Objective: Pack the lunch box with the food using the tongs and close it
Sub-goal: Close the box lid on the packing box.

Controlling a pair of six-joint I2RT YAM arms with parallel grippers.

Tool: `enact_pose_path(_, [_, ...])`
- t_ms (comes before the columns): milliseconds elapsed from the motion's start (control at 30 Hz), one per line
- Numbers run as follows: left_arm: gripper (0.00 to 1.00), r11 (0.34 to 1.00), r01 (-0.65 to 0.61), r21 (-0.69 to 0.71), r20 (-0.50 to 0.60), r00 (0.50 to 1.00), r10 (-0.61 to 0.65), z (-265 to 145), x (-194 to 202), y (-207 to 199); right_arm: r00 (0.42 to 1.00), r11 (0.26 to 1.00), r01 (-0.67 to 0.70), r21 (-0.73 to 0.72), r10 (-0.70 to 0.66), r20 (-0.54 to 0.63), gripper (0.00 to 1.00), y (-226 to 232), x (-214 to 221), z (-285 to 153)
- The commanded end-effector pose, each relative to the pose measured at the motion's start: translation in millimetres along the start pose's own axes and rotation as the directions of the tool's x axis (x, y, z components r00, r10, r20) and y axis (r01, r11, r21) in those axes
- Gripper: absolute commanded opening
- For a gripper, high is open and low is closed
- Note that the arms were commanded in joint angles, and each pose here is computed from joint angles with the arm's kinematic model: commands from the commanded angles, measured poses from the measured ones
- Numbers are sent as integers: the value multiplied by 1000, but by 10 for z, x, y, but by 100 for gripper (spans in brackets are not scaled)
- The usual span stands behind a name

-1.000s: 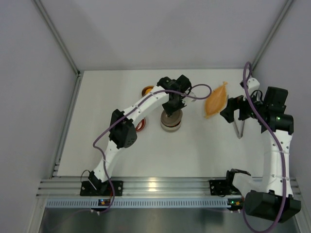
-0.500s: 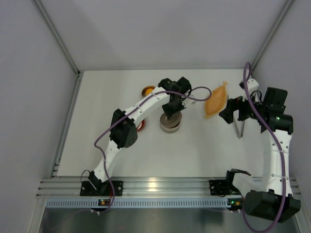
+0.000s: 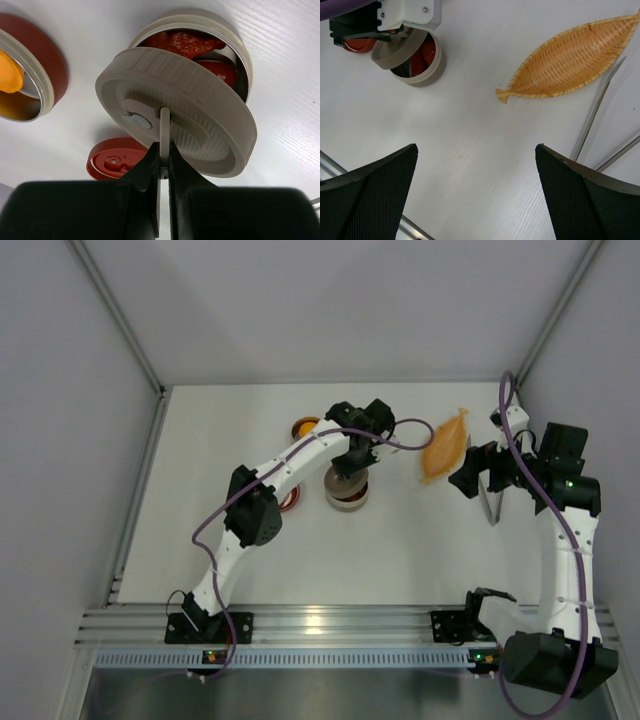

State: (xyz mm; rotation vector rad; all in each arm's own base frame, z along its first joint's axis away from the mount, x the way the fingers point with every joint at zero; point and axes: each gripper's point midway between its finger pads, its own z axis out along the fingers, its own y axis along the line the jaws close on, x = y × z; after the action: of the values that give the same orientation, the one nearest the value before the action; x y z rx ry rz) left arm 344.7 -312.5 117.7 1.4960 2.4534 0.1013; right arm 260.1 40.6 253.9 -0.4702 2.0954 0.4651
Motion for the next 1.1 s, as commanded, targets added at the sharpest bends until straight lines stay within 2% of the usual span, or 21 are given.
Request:
enact_pose_path(0, [0, 999, -47, -20, -112, 993, 45, -434, 391, 17, 999, 1000, 28, -10, -28, 27, 100, 18, -45, -46])
enact_pose_path(300, [0, 996, -88, -4, -153, 984, 86, -283, 392, -120, 999, 1000, 30, -9, -29, 15, 99, 7, 15, -29])
enact_pose_path(733, [6, 994, -113, 13, -201, 973, 113, -23, 389, -195, 999, 999, 33, -9, -33, 4, 99, -1, 98, -6])
enact_pose_path(1067, [4, 984, -125, -128, -187, 977, 100, -267, 364, 52, 1000, 999, 29, -15, -29, 3, 99, 0, 129, 1])
